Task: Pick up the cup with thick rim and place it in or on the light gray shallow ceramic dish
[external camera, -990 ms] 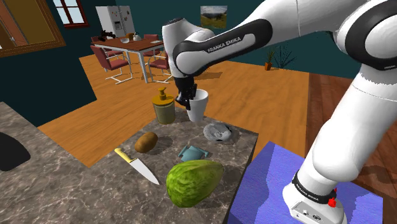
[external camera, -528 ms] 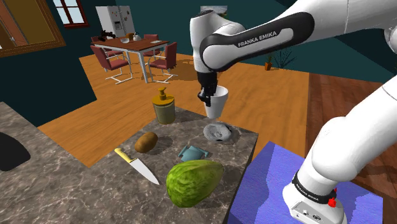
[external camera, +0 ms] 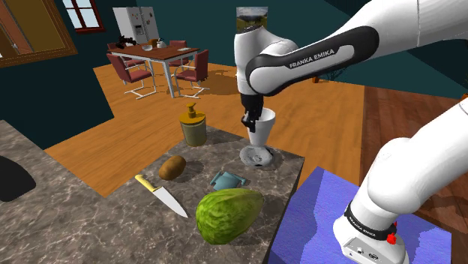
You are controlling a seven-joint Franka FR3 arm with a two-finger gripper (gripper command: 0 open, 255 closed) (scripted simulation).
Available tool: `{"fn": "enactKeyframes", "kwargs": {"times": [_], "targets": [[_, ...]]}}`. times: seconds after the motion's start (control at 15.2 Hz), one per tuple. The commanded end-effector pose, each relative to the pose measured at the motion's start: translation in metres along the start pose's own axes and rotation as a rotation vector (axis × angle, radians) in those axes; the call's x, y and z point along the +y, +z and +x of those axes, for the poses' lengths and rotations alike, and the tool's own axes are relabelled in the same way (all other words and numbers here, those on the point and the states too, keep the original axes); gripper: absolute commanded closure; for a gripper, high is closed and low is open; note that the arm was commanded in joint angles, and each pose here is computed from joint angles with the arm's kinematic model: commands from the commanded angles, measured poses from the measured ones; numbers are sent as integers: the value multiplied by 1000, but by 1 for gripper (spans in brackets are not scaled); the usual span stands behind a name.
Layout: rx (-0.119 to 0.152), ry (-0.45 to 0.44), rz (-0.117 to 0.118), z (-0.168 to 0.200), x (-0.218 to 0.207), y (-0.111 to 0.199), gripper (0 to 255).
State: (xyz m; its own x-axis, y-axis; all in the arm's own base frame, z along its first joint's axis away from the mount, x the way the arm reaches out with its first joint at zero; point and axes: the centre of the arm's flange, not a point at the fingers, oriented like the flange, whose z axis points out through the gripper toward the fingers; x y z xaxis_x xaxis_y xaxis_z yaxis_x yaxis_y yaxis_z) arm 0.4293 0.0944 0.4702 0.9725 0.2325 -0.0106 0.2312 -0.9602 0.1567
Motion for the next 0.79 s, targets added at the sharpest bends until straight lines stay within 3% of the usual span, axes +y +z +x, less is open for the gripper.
{"fn": "enactKeyframes", "kwargs": {"times": [0.0,0.73], "targets": [[1,0,0,0,-2,10,255],[1,0,0,0,-12,67,255]]}}
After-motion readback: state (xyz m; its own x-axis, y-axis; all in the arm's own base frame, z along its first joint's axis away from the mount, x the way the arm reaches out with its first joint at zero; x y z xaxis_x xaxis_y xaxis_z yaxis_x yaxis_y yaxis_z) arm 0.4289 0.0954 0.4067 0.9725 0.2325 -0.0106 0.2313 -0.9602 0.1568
